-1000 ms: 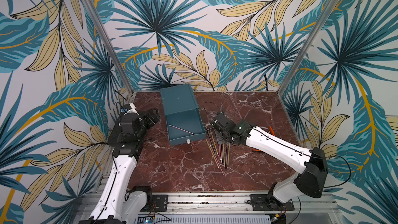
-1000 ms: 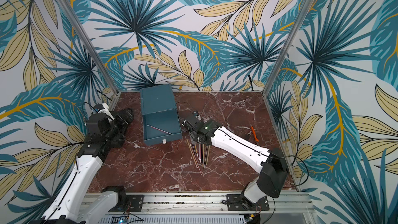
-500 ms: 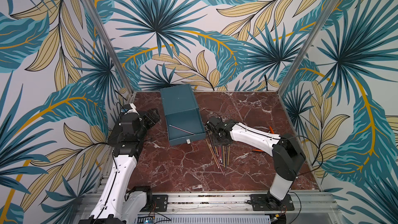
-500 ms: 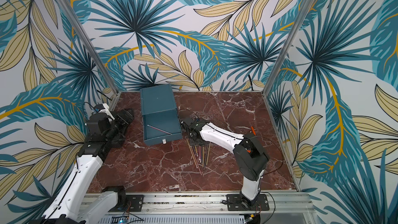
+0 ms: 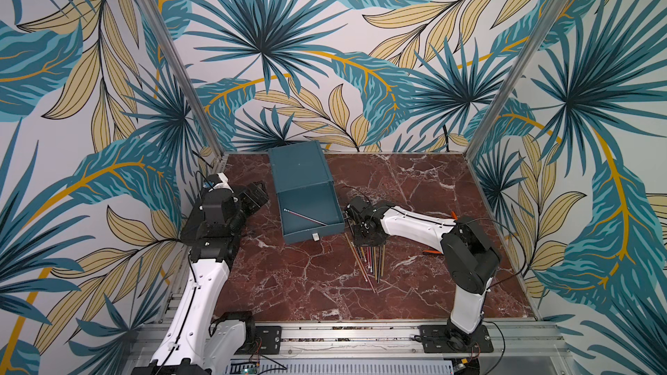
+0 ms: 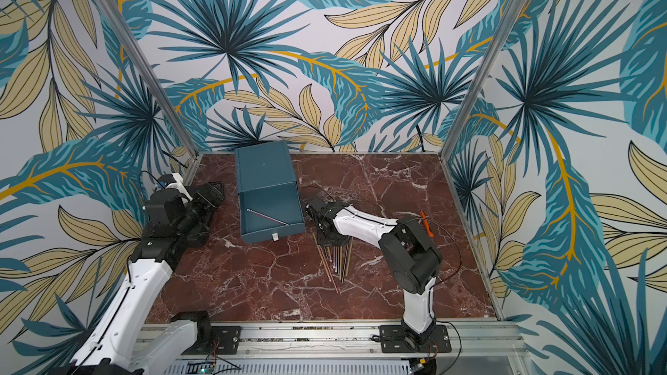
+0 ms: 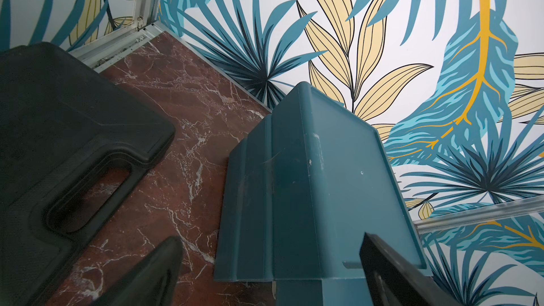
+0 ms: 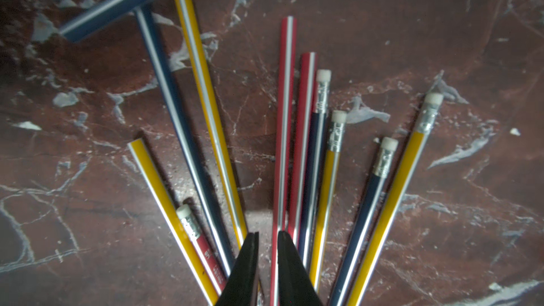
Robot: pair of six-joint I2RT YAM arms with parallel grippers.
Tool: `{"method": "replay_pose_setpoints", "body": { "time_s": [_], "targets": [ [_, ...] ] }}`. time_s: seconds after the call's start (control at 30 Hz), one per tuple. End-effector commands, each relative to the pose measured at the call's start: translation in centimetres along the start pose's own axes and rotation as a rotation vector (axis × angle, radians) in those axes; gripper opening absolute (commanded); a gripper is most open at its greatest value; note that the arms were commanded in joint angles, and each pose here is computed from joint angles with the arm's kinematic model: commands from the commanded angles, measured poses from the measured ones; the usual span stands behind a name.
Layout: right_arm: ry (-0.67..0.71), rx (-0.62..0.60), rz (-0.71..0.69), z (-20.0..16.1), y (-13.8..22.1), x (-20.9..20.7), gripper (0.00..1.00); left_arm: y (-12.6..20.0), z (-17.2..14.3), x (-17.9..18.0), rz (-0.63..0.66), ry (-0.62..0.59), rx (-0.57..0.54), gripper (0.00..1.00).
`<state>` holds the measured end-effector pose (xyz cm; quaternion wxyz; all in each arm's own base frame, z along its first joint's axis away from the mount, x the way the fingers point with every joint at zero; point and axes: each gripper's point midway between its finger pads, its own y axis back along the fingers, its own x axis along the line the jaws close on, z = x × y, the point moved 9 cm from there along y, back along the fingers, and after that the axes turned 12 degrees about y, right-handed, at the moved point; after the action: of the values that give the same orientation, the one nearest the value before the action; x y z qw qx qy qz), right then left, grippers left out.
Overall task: Please place the pencils in the drawer according to their color
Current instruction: Pick up the pencil from the center of the board.
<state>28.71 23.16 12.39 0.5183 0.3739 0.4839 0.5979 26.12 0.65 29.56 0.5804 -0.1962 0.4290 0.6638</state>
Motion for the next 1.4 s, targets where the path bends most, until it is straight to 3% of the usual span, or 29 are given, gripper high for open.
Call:
{"method": "replay_pose_setpoints", "body": {
  "time_s": [0.0, 0.93, 1.37],
  "targets": [
    [-0.022, 0.037, -0.026, -0.7, -1.4, -0.4, 0.18, -0.2, 0.0, 0.7, 0.021, -0.01, -0.002, 1.0],
    [-0.001, 0.089, -0.043, -1.1, -4.3, -0.7, 0.18, 0.1, 0.0, 0.8, 0.024, -0.017, -0.012, 1.0],
    [0.004, 0.094, -0.027, -1.0, -4.3, -0.8, 0.03, 0.5, 0.1, 0.8, 0.026, -0.024, -0.024, 1.0]
  ]
}}
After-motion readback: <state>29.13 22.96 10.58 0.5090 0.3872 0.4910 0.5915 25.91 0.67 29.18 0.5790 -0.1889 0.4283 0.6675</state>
